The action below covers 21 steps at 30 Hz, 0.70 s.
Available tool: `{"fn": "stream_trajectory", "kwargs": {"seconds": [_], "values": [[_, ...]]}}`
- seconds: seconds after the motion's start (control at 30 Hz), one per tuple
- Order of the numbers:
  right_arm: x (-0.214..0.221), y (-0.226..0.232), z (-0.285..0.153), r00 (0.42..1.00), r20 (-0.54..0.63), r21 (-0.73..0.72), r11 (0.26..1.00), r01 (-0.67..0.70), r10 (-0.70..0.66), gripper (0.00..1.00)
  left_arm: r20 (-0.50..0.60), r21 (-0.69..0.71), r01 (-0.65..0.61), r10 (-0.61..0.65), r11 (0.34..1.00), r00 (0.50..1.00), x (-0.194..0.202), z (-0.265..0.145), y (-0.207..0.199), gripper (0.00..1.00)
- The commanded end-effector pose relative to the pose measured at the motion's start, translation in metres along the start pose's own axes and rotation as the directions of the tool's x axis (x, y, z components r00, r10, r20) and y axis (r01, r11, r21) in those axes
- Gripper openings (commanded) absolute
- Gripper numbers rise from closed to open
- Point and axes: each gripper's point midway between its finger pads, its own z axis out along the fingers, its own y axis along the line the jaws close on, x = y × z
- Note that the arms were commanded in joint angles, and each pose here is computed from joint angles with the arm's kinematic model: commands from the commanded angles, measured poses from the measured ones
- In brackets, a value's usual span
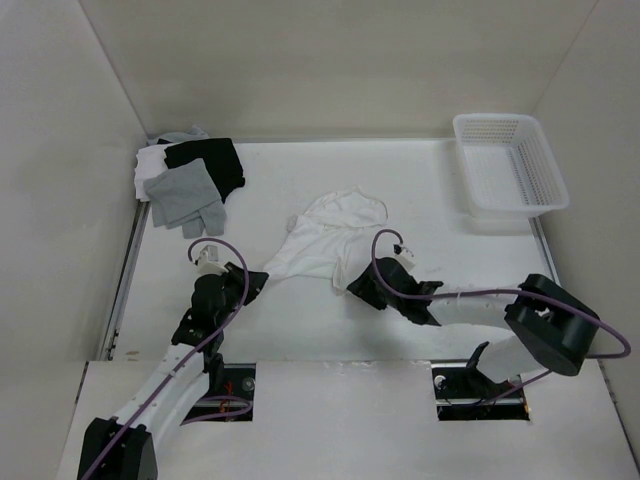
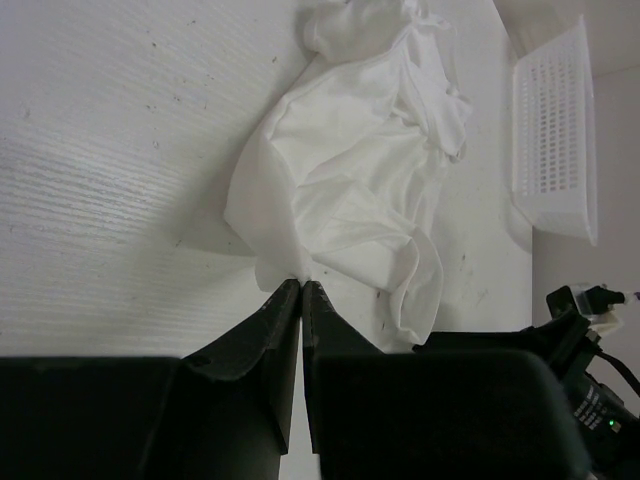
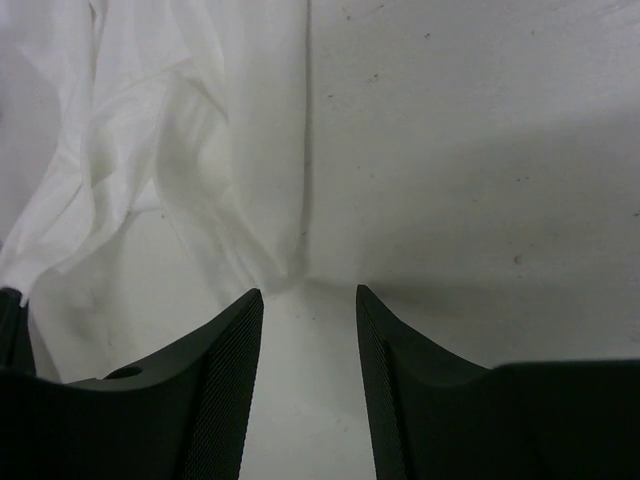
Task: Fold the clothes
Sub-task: Flatten the tank top out
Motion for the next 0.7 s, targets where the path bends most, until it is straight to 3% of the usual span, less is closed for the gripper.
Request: {"fn": "stream_trajectory", "kwargs": {"seconds": [0.0,0.37,0.43,0.57,0.67], "values": [[-0.005,0.037,0.003,0.983,0.006,-0.119,0.976,-0.184,0.186,0.46,0.02,0.067,0.002,-0.004,0.998,1.0,-0.003,-0.001,-0.014,0.05],[0.015,0.045,0.02,0.946,-0.052,-0.142,0.936,-0.323,0.319,0.43,0.009,0.063,-0.002,0.002,0.998,1.0,0.001,-0.001,-0.012,0.05],[0.016,0.045,0.022,0.945,-0.054,-0.142,0.934,-0.328,0.324,0.36,0.007,0.061,-0.002,0.002,0.998,1.0,0.002,-0.001,-0.011,0.05],[0.015,0.035,0.027,0.952,-0.031,-0.117,0.945,-0.305,0.304,0.13,0.007,0.059,0.001,-0.002,0.998,1.0,0.003,-0.001,-0.009,0.05],[0.009,0.033,0.019,0.968,-0.014,-0.129,0.96,-0.249,0.249,0.08,0.01,0.055,0.005,-0.006,0.998,1.0,0.002,-0.002,-0.008,0.05]]}}
